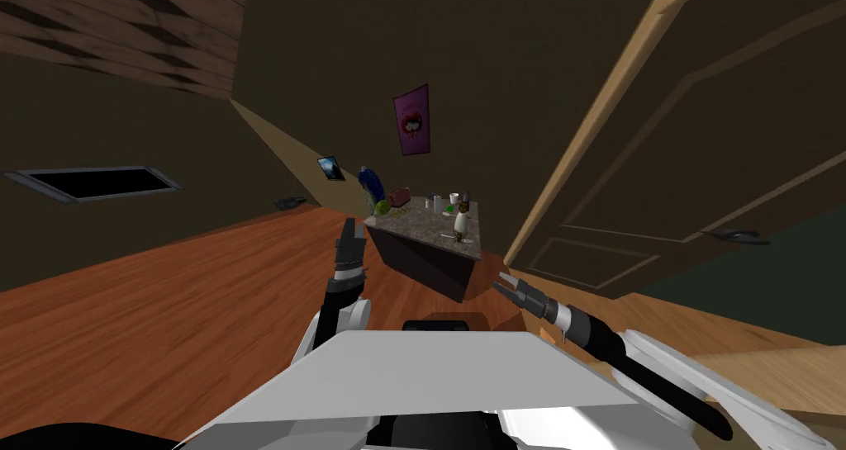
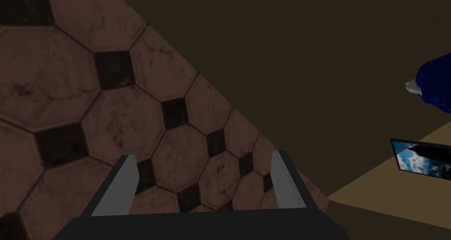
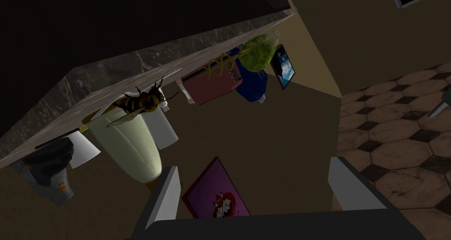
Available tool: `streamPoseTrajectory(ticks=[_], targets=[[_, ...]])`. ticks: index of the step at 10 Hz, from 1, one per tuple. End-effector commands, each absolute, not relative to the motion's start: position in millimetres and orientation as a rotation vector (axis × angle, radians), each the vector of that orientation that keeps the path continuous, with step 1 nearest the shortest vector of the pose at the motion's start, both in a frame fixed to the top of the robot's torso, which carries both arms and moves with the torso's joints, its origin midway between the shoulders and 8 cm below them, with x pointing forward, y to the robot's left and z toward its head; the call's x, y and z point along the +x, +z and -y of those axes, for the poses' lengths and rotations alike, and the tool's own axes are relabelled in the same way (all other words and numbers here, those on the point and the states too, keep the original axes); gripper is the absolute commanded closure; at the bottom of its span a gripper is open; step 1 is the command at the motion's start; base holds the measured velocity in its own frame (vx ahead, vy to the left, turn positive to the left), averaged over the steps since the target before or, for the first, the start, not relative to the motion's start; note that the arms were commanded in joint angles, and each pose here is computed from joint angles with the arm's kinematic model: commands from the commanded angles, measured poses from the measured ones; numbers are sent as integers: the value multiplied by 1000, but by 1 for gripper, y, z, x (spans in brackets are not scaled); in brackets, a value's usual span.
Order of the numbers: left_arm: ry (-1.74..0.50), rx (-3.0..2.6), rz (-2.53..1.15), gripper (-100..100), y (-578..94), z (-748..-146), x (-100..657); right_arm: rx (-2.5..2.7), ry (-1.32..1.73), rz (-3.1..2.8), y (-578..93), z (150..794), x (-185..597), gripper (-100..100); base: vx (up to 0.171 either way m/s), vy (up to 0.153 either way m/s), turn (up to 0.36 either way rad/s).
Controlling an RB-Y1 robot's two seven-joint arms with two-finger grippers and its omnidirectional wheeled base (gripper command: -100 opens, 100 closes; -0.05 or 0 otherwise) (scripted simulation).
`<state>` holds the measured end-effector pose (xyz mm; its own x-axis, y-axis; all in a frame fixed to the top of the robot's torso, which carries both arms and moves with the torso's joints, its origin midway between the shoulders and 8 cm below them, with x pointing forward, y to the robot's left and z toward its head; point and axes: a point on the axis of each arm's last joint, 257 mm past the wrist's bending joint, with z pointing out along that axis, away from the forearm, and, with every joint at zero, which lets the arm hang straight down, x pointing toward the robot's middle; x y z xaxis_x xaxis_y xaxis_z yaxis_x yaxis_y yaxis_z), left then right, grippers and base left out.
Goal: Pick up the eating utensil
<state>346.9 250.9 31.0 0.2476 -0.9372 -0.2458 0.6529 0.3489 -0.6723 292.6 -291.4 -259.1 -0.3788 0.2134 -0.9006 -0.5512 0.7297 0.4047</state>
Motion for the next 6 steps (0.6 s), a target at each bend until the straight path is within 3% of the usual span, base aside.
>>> streamPoseTrajectory(ticks=[1, 6], targets=[[-1144, -488, -692, 0, 31, -251, 347, -310, 816, -1825, -267, 300, 287, -100, -42, 14, 86], [-1144, -488, -692, 0, 31, -251, 347, -455, 747, -2015, -305, 342, 249, -100, -23, 23, 135]])
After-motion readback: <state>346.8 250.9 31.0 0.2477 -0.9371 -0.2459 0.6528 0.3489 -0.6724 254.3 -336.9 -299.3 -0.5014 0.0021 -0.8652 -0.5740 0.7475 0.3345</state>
